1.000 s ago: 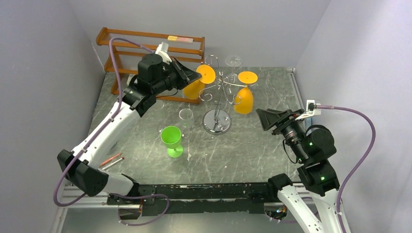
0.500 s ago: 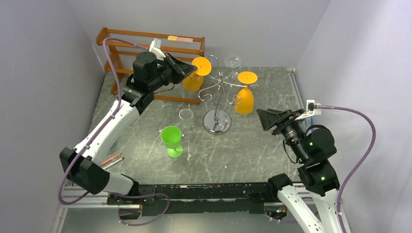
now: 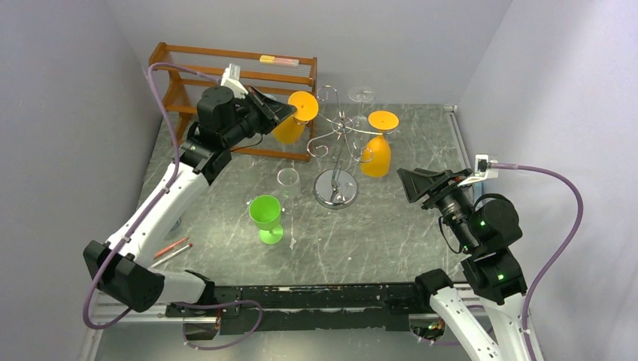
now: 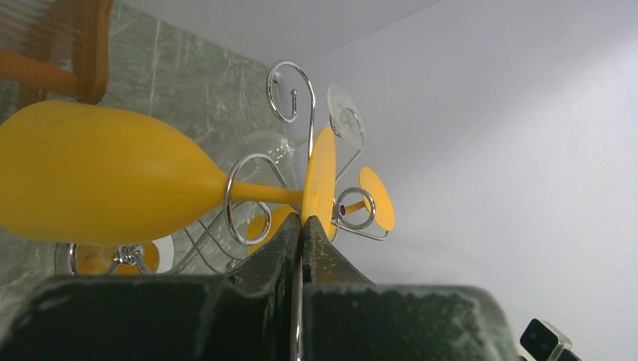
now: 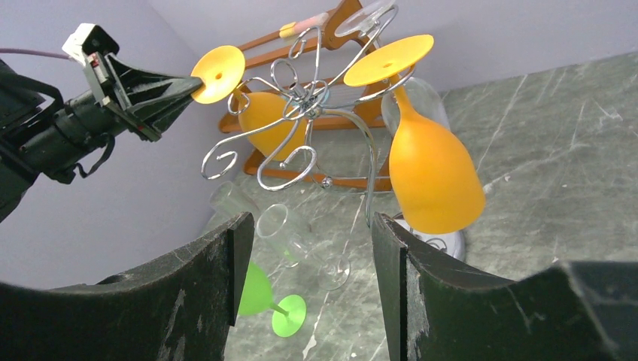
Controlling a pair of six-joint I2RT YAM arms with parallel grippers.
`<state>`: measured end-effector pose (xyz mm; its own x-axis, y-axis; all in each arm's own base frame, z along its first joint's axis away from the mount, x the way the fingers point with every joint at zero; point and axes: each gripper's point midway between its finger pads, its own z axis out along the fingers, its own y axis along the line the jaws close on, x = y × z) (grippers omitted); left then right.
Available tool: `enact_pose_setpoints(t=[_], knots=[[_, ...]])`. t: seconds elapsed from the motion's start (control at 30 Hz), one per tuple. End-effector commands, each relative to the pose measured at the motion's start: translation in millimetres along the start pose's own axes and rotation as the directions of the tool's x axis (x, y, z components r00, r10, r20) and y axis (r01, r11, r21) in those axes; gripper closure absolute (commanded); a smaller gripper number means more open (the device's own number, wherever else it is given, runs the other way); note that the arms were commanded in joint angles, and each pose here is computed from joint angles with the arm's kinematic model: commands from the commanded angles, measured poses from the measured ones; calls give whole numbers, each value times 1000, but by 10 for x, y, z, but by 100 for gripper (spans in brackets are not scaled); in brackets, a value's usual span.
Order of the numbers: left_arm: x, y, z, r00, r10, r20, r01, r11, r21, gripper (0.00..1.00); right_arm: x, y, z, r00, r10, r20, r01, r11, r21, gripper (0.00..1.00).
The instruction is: Place the wine glass upside down on the wine glass rack
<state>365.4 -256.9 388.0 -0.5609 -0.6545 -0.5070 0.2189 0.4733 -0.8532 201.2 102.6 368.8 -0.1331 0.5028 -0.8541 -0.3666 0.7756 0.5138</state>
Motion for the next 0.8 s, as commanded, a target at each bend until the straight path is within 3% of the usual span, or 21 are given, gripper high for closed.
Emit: enact_pose_setpoints(t=[0.0, 0.4, 0.47, 0.6, 0.77], knots=[[-45, 1, -145, 1000, 17, 25, -17, 1000, 6, 95, -45, 35, -37, 1000, -10, 11, 10, 1000, -11, 37], [337, 116, -143, 987, -16, -161, 20, 1000, 20, 95, 8, 17, -37, 1000, 1, 1, -1, 1000, -11, 37], [346, 144, -147, 985, -12, -169, 13, 1000, 4, 88, 5, 16, -35, 1000, 1, 1, -1, 1000, -10, 37], [309, 219, -203, 987, 10, -162, -18, 999, -51, 58, -2, 12, -29, 1000, 6, 1, -6, 1000, -4, 37], [205, 311, -386, 990, 51, -134, -67, 991, -116, 35, -22, 1, -34, 1000, 12, 0, -12, 1000, 11, 37]])
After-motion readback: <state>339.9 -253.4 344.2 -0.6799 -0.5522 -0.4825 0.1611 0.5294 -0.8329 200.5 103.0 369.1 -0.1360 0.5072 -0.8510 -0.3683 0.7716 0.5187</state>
